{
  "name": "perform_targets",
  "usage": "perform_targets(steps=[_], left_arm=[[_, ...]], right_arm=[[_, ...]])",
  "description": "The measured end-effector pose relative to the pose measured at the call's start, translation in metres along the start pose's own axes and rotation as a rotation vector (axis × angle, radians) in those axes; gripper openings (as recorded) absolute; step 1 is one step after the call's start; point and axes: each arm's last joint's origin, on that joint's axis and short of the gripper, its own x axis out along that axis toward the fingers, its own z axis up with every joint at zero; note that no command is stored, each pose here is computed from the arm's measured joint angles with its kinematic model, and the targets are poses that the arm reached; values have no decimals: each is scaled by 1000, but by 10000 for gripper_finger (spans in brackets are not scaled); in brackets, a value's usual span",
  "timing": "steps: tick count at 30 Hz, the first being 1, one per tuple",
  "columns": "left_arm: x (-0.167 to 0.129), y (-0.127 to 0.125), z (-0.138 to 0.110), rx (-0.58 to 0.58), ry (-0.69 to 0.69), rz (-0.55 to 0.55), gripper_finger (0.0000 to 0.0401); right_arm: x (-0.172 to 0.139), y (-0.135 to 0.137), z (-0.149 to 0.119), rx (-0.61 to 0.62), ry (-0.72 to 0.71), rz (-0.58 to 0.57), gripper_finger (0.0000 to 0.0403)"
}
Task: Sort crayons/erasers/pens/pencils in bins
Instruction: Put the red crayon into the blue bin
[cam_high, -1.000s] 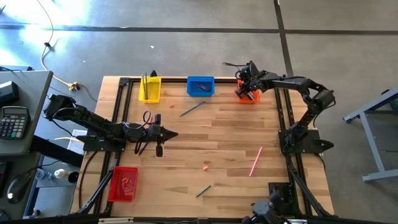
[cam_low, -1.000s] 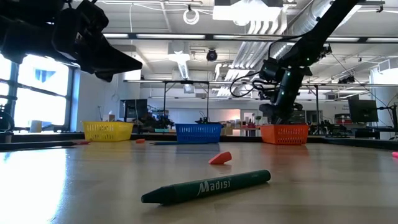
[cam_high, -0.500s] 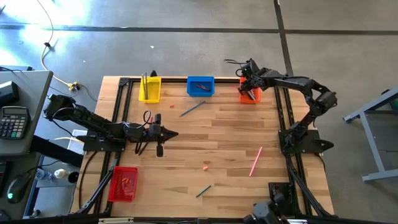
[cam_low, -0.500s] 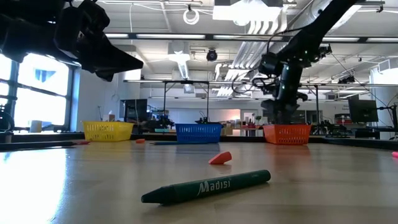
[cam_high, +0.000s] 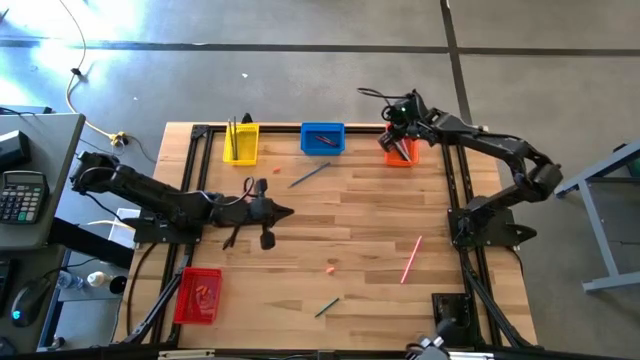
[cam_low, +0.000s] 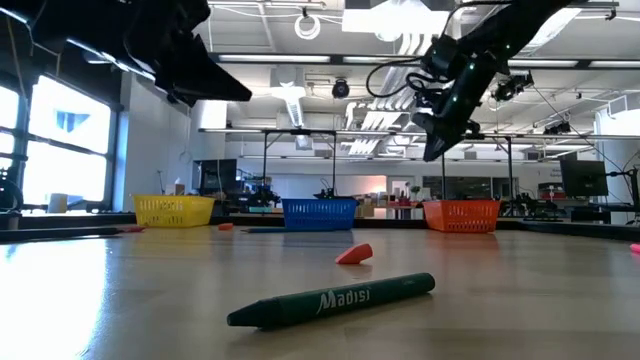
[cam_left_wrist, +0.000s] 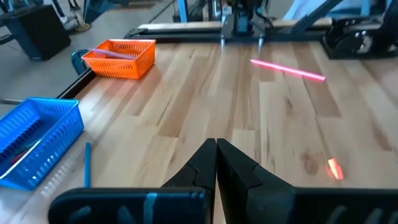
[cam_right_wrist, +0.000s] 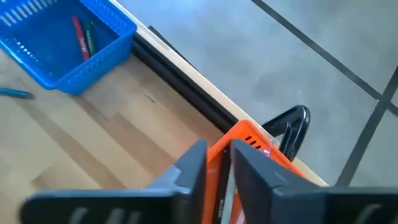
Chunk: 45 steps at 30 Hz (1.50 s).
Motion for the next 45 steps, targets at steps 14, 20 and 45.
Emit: perform_targets(steps=[14, 20, 45], left_arm=[[0, 30, 10, -60, 301, 36, 2], [-7, 57, 21, -158, 498, 128, 4], [-3, 137, -32, -636, 1042, 443, 154]], right_arm=[[17, 52, -67, -9, -412, 305, 4], [5, 74, -63, -67, -538, 377, 1], [-6, 86, -52, -156, -624, 393, 0]])
